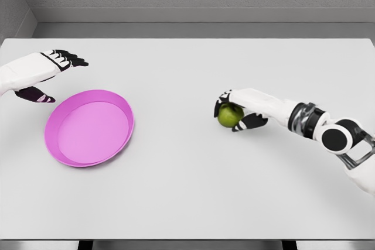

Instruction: Put the apple on the plate with both arms

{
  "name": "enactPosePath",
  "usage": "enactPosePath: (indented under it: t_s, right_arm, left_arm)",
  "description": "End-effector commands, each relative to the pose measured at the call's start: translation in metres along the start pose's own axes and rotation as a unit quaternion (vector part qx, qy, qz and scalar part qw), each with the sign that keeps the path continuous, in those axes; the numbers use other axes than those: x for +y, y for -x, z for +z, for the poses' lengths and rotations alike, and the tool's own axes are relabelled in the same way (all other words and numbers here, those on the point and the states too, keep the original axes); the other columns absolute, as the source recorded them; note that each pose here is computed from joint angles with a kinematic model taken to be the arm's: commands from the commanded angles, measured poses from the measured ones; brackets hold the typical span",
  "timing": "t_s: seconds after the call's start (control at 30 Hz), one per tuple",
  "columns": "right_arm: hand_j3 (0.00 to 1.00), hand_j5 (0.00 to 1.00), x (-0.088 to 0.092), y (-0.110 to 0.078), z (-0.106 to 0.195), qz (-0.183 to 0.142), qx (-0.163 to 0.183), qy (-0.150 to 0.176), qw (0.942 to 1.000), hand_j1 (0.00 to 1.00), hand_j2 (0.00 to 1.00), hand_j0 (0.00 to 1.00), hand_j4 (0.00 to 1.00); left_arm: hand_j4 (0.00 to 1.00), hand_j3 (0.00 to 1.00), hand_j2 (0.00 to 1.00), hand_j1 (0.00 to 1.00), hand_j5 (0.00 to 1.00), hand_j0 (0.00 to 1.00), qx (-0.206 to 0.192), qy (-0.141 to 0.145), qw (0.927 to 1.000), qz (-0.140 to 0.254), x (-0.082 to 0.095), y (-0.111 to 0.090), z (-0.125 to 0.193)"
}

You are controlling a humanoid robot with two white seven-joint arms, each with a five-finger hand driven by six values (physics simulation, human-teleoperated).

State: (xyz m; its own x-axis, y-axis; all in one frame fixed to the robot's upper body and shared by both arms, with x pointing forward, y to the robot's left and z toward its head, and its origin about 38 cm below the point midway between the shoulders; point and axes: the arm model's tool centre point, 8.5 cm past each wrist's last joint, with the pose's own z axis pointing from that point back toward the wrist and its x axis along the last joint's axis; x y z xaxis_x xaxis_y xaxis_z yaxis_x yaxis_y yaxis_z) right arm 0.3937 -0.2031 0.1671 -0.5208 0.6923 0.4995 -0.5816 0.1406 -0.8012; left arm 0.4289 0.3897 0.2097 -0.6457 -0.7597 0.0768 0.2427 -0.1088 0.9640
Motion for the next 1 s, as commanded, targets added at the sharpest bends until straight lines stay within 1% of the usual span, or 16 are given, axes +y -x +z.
enactPosePath:
  t_s: [0.0, 0.07, 0.13, 0.33, 0.43, 0.53, 0.73, 0.8, 0.97]
  right_arm:
    - [0.46, 0.46, 0.011, -0.014, -0.013, -0.008, -0.025, -0.011, 0.9996, 0.46, 0.46, 0.46, 0.46]
    - [0.46, 0.46, 0.014, -0.022, -0.021, -0.014, -0.038, -0.011, 0.9991, 0.46, 0.46, 0.46, 0.46]
    - [0.46, 0.46, 0.015, -0.025, -0.024, -0.01, -0.039, -0.012, 0.9991, 0.46, 0.46, 0.46, 0.46]
    - [0.46, 0.46, 0.021, -0.042, -0.038, -0.019, -0.064, -0.012, 0.9977, 0.46, 0.46, 0.46, 0.46]
    - [0.46, 0.46, 0.022, -0.049, -0.045, -0.015, -0.069, -0.013, 0.9974, 0.46, 0.46, 0.46, 0.46]
    - [0.47, 0.47, 0.024, -0.053, -0.048, -0.012, -0.073, -0.016, 0.9971, 0.47, 0.47, 0.47, 0.47]
    - [0.47, 0.47, 0.024, -0.053, -0.048, -0.011, -0.073, -0.015, 0.9972, 0.47, 0.47, 0.47, 0.47]
    - [1.0, 1.0, 0.024, -0.055, -0.05, -0.016, -0.071, -0.012, 0.9973, 1.0, 1.0, 1.0, 1.0]
    - [1.0, 1.0, 0.024, -0.056, -0.05, -0.017, -0.071, -0.012, 0.9972, 1.0, 1.0, 1.0, 1.0]
  left_arm:
    - [1.0, 1.0, 1.0, 1.0, 1.0, 1.0, 0.001, -0.003, 1.0, 0.002, 0.001, 0.0, 0.001]
    - [1.0, 1.0, 1.0, 1.0, 1.0, 1.0, 0.0, -0.002, 1.0, 0.002, 0.001, 0.0, 0.001]
    - [1.0, 1.0, 1.0, 1.0, 1.0, 1.0, 0.0, -0.002, 1.0, 0.002, 0.0, 0.0, 0.0]
    - [1.0, 1.0, 1.0, 1.0, 1.0, 1.0, -0.001, -0.003, 1.0, 0.001, 0.002, -0.001, 0.001]
    - [1.0, 1.0, 1.0, 1.0, 1.0, 1.0, -0.001, -0.003, 1.0, 0.001, 0.002, -0.001, 0.001]
    - [1.0, 1.0, 1.0, 1.0, 1.0, 1.0, -0.001, -0.003, 1.0, 0.001, 0.002, -0.001, 0.001]
    - [1.0, 1.0, 1.0, 1.0, 1.0, 1.0, -0.001, -0.002, 1.0, 0.0, 0.002, -0.001, 0.001]
    - [1.0, 1.0, 1.0, 1.0, 1.0, 1.0, -0.001, -0.002, 1.0, 0.0, 0.002, -0.001, 0.001]
    - [1.0, 1.0, 1.0, 1.0, 1.0, 1.0, -0.002, -0.003, 1.0, 0.0, 0.002, -0.001, 0.001]
